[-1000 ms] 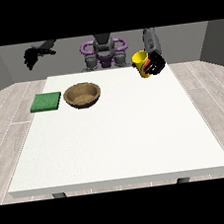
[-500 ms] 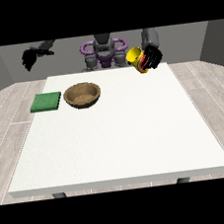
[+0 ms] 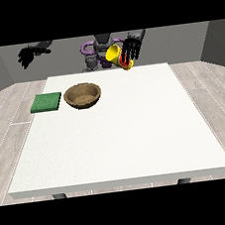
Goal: Pick the cup and pour the ball into the bowl, then pick the bowl and place it on the pad
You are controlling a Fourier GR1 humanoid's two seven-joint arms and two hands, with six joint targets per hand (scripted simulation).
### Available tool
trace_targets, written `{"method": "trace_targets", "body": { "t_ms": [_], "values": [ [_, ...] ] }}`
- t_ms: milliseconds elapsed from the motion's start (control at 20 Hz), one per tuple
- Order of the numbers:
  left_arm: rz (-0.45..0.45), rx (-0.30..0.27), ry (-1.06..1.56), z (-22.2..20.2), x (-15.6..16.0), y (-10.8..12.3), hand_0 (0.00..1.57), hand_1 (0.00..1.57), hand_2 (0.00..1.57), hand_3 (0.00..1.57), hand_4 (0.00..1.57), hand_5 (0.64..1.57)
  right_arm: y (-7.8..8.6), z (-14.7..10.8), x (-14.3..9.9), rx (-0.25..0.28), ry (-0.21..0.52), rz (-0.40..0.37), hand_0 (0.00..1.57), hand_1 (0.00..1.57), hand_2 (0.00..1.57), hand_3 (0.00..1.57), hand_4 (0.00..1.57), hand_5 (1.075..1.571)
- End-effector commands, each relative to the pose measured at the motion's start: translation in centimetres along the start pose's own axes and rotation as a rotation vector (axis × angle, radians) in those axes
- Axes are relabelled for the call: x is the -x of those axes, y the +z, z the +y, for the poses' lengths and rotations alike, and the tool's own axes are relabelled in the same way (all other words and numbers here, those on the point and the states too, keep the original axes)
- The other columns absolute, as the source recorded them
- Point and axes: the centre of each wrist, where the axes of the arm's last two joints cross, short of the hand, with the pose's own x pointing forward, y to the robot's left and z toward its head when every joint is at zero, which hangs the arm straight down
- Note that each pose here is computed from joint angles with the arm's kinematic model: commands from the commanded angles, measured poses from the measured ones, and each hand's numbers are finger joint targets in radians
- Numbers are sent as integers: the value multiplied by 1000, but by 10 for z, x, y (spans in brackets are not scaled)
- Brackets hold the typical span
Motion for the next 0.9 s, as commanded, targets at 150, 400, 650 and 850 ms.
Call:
{"method": "trace_targets", "body": {
  "t_ms": [150,400,650,850],
  "values": [
    [-223,42,-344,-14,-88,5,1501,1501,1571,1571,1380,1400,16,-9,20,23,-9,54,0,0,0,0,0,1571],
    [-349,62,-558,-16,-122,6,1494,1494,1571,1571,1571,1019,-6,-18,-3,-9,-7,-3,0,0,0,0,0,1571],
    [-502,75,-915,-36,-115,20,1520,1520,1571,1571,1504,1232,-10,-5,4,-10,-28,7,0,0,0,0,0,1571],
    [-545,108,-1024,-34,-133,22,1457,1457,1571,1571,1509,1178,4,-10,14,-15,-23,57,0,0,0,0,0,1571]
  ]
}}
